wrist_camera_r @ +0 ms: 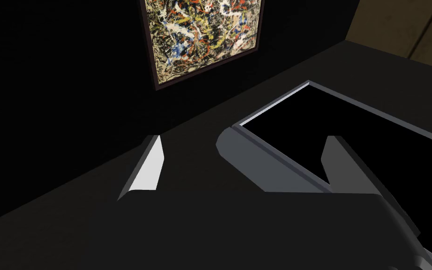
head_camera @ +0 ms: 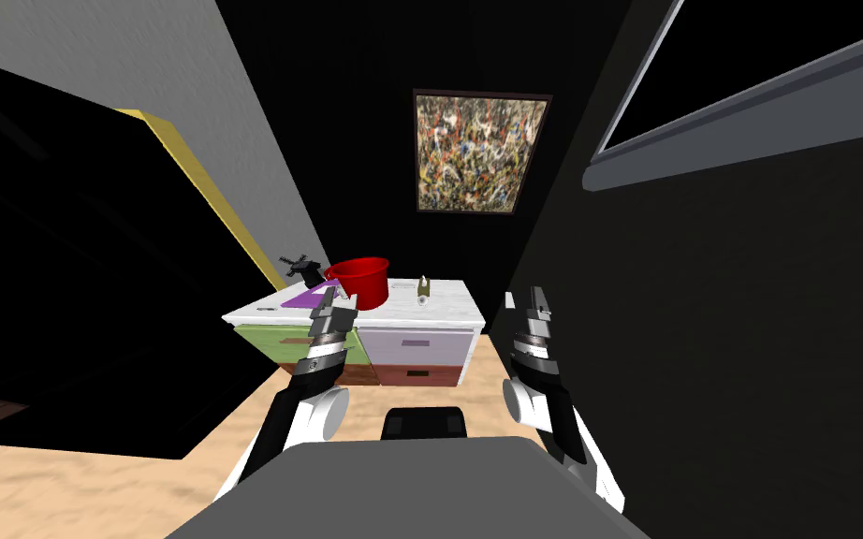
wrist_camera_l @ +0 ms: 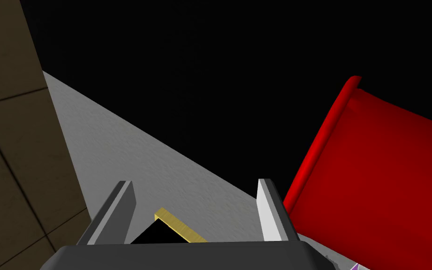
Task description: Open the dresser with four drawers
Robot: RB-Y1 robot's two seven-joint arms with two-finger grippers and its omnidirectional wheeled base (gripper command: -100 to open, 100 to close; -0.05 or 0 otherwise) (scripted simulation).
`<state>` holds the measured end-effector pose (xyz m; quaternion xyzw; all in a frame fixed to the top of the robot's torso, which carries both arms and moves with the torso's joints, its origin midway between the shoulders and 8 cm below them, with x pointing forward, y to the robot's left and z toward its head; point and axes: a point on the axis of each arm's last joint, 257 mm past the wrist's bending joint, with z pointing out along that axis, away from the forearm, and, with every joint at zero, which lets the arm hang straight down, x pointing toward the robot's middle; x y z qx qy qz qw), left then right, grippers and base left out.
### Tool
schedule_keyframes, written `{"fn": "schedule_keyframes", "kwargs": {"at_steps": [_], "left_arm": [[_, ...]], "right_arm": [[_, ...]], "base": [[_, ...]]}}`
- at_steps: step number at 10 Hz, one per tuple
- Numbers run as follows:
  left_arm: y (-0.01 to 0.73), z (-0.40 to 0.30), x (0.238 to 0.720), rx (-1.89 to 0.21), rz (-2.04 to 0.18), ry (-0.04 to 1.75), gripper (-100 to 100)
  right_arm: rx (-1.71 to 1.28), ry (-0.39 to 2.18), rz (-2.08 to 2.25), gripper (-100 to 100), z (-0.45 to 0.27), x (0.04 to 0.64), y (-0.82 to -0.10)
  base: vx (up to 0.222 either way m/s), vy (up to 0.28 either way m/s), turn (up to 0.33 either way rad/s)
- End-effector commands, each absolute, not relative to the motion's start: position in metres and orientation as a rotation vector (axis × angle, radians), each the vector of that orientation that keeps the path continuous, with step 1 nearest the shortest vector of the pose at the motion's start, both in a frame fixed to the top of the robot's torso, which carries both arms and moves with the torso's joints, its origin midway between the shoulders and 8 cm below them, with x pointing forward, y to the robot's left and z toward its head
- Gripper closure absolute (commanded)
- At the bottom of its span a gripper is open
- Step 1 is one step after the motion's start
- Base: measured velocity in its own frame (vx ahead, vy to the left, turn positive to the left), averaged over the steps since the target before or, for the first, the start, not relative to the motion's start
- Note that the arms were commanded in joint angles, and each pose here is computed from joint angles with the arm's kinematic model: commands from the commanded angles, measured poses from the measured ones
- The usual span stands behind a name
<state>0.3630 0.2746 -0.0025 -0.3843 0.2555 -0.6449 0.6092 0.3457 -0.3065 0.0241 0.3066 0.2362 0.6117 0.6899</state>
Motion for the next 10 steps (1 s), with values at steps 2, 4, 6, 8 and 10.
{"fn": "schedule_keyframes", "kwargs": {"at_steps": [2, 4, 6, 8, 10], "left_arm": [[0.2746, -0.0024, 0.363, -0.888, -1.489, 0.59, 0], [0.2746, -0.0024, 0.363, -0.887, -1.489, 0.59, 0], [0.2746, -0.0023, 0.363, -0.887, -1.489, 0.59, 0], [0.2746, -0.0023, 0.363, -0.887, -1.489, 0.59, 0], [0.2707, -0.0071, 0.3654, -0.867, -1.488, 0.635, -100]], "right_arm": [[0.685, 0.528, 1.368, 0, 0.0241, 0.3457, -0.3065], [0.685, 0.528, 1.368, 0, 0.0242, 0.3457, -0.3065], [0.685, 0.528, 1.368, 0, 0.0242, 0.3457, -0.3065], [0.685, 0.528, 1.368, 0, 0.0242, 0.3457, -0.3065], [0.685, 0.528, 1.368, 0, 0.0242, 0.3457, -0.3065]], "base": [[0.0, 0.0, 0.0], [0.0, 0.0, 0.0], [0.0, 0.0, 0.0], [0.0, 0.0, 0.0], [0.003, -0.002, -0.002]]}}
